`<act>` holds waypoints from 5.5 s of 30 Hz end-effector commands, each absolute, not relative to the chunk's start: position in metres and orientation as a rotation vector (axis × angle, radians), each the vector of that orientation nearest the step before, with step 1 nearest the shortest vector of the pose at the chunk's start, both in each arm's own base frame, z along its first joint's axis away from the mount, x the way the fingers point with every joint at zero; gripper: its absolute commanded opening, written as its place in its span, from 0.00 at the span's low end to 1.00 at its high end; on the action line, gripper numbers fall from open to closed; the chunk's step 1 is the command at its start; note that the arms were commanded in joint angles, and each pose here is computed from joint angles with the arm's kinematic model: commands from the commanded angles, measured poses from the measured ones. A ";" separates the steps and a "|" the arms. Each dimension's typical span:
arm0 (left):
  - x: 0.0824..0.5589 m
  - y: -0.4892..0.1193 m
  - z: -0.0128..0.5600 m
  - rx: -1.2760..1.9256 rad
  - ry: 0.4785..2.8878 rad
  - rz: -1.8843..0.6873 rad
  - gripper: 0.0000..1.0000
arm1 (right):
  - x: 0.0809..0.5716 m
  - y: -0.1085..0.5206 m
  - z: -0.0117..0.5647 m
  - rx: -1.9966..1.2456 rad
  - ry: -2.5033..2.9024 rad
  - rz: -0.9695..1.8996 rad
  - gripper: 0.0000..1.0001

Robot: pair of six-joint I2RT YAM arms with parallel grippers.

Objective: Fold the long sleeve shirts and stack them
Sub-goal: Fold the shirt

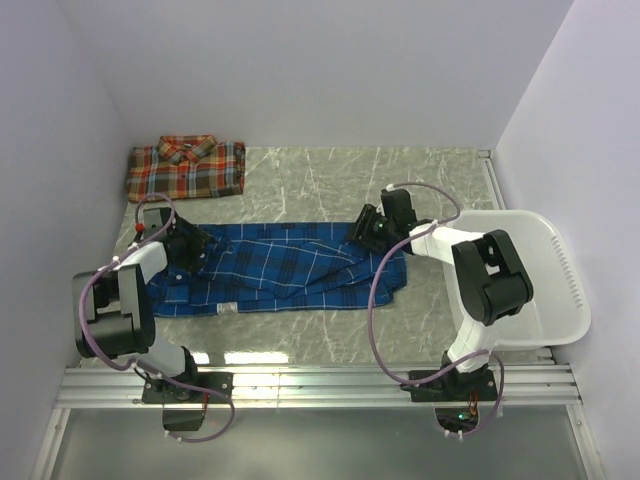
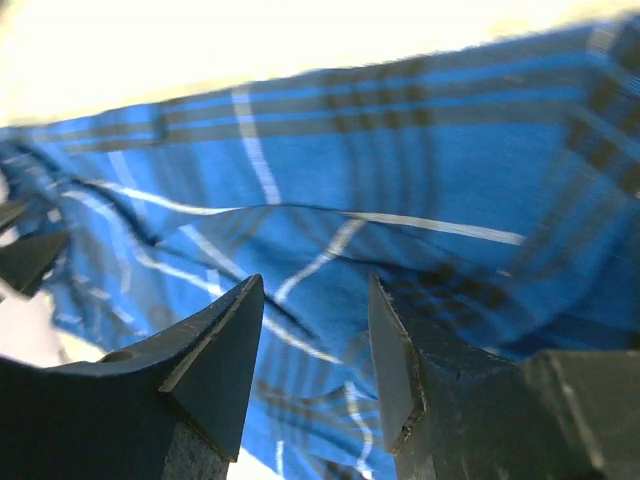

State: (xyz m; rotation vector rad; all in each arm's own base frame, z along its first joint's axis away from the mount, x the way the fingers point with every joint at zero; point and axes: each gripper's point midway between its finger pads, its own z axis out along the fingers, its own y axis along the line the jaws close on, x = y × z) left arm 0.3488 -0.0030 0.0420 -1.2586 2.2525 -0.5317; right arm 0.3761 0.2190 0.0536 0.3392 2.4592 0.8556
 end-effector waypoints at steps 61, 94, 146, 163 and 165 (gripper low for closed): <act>0.237 -0.150 0.041 -0.654 2.709 -0.686 0.90 | 0.525 0.161 0.068 0.144 2.511 0.064 0.71; 0.281 -0.144 0.040 -0.597 2.689 -0.541 0.78 | 0.409 0.240 0.031 0.065 2.607 0.317 0.55; 0.201 -0.214 0.050 0.102 2.756 -0.252 0.59 | 0.292 0.240 0.080 -0.098 2.605 0.512 0.59; 0.193 -0.237 0.031 0.259 2.781 -0.097 0.10 | 0.284 0.241 0.058 -0.067 2.648 0.591 0.59; 0.193 -0.240 0.033 0.263 2.780 -0.101 0.03 | 0.283 0.242 0.057 -0.065 2.651 0.609 0.59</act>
